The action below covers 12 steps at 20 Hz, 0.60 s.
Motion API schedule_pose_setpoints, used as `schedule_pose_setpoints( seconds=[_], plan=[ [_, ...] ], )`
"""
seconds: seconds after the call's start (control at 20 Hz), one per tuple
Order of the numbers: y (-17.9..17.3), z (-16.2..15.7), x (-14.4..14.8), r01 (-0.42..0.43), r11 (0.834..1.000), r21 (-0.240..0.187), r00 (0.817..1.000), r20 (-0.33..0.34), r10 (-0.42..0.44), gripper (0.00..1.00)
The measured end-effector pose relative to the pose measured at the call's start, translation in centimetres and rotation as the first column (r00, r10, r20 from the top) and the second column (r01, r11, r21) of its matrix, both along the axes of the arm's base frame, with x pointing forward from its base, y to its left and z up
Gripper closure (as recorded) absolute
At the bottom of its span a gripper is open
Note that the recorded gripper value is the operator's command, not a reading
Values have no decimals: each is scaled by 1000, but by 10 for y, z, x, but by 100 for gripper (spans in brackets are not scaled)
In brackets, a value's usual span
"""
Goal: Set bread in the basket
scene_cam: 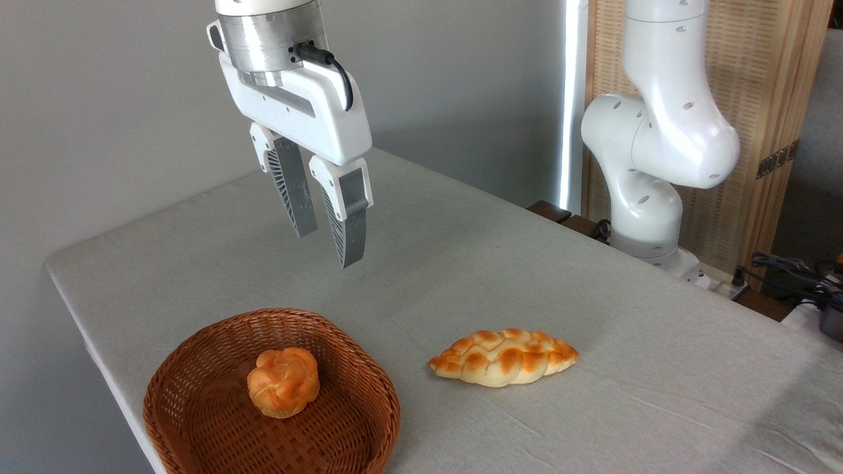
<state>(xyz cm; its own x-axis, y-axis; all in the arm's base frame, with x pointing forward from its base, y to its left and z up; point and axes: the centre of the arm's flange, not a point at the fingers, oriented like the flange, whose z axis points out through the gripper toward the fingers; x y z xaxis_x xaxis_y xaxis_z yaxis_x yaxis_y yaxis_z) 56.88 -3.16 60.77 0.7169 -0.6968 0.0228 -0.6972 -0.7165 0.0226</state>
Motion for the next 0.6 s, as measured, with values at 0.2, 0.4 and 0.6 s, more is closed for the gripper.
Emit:
schedule_pose_setpoints(
  seconds=[0.2,0.4,0.6],
  plan=[
    [0,-1,0,0,1000,0,1000,-3,0,0],
    [0,-3,0,0,1000,0,1000,-6,0,0],
    [0,-4,-1,4,1000,0,1000,-9,-4,0]
  ],
)
